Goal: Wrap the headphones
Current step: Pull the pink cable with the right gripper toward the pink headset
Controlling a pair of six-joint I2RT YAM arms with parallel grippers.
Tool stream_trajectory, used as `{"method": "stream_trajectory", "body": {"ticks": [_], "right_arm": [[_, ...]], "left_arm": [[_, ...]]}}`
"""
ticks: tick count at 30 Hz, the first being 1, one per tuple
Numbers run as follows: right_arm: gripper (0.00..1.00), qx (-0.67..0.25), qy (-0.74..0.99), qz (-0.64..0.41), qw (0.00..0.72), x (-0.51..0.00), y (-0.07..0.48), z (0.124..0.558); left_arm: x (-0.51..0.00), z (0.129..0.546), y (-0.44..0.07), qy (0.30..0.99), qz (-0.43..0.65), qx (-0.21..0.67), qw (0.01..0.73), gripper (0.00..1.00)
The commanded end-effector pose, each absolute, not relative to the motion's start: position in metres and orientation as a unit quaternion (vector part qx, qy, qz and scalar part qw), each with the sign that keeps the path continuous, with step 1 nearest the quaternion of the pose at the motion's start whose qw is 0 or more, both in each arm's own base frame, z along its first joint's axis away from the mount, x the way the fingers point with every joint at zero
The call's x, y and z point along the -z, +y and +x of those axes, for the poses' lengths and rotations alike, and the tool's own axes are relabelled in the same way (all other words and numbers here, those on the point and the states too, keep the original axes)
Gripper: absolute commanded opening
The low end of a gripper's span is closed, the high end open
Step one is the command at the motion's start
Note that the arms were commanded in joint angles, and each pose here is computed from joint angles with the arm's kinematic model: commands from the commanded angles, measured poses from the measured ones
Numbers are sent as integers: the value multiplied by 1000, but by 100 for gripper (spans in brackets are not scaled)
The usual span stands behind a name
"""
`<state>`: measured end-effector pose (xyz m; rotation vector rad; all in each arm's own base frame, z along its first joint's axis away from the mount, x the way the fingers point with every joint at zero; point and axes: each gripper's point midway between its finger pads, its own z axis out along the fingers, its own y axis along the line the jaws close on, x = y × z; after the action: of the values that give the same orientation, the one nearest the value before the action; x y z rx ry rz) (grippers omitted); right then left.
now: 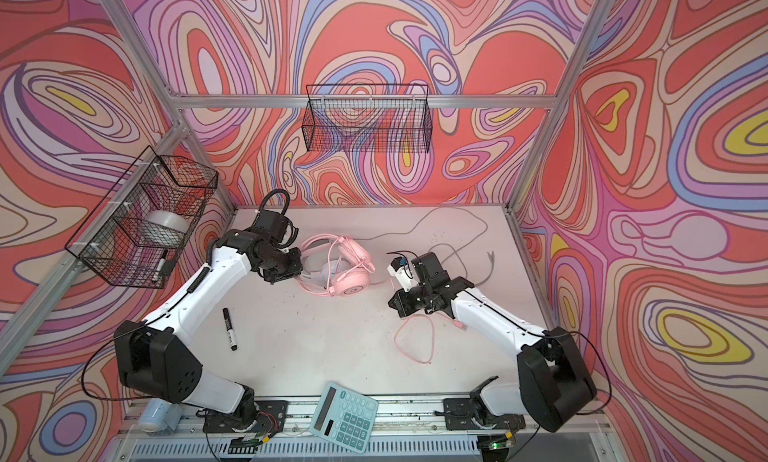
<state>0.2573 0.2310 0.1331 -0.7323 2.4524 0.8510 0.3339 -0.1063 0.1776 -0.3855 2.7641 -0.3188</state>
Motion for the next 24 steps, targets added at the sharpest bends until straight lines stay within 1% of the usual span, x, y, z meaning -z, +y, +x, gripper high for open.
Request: {"method": "stream_trajectory", "body": {"ticks": [1,4,8,12,18,24], "right_arm": [[0,-320,860,-336,212,-155,234,234],[0,-316,854,-370,187,-161,231,223],[0,-315,832,-434,144,-167,227,196],[0,-328,811,-463,143,-184,230,188],[0,-345,764,-522,156,-199,250,177],[0,-315,740,-582,119,-191,255,174]], "left_arm": [[-188,340,-107,962,-169,121,175,0],[-189,341,-106,960,-179,122,179,0],[-193,344,-103,956,-196,117,187,0],[-198,349,-106,952,-203,128,191,0],[-196,351,-103,950,-217,119,190,0],[-195,350,-96,949,-228,100,192,0]]}}
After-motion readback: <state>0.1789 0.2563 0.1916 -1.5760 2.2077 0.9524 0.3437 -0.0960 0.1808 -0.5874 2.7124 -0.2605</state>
